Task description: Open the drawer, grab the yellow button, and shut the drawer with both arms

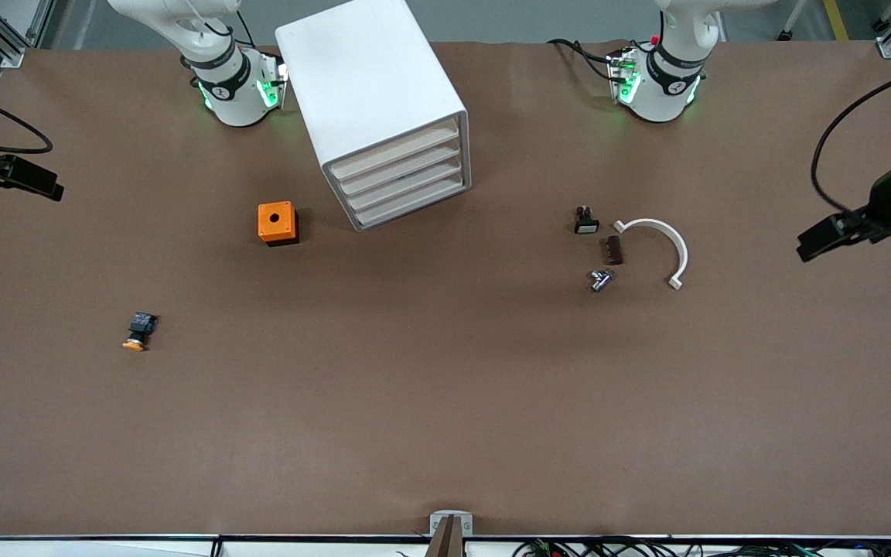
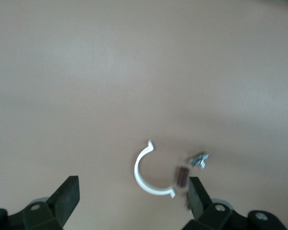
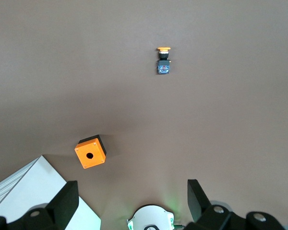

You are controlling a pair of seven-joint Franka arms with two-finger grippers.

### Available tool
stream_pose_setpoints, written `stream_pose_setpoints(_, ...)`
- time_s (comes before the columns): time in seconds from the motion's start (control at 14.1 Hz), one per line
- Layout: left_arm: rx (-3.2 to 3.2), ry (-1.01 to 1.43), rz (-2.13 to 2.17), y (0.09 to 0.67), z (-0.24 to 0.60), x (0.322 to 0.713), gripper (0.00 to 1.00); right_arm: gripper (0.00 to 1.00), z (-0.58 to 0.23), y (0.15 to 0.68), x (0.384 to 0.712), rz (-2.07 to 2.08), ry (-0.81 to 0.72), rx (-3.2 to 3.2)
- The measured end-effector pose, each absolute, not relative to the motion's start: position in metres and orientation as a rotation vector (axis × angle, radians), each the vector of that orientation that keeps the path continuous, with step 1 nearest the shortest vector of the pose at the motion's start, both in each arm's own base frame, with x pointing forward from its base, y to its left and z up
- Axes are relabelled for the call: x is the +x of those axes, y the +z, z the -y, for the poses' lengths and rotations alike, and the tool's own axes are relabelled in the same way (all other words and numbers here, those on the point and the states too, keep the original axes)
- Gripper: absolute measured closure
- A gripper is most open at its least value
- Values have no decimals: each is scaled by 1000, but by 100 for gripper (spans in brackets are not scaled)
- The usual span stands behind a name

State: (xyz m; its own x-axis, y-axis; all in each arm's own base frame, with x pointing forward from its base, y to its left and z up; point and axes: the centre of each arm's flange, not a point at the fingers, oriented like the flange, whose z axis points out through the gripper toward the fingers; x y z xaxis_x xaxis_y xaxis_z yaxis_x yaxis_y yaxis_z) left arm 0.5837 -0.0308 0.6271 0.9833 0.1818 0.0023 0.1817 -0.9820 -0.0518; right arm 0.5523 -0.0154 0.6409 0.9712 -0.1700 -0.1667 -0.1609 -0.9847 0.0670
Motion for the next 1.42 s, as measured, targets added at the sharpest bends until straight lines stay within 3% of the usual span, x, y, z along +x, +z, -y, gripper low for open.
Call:
stream_pose_setpoints(0.57, -3102, 18, 193, 647, 30, 521, 0, 0, 16, 645, 544, 236, -150, 3112)
stream_pose_setpoints(1.42, -3102, 46, 68, 638, 61, 517, 0, 0, 58, 661, 492, 172, -62, 3155)
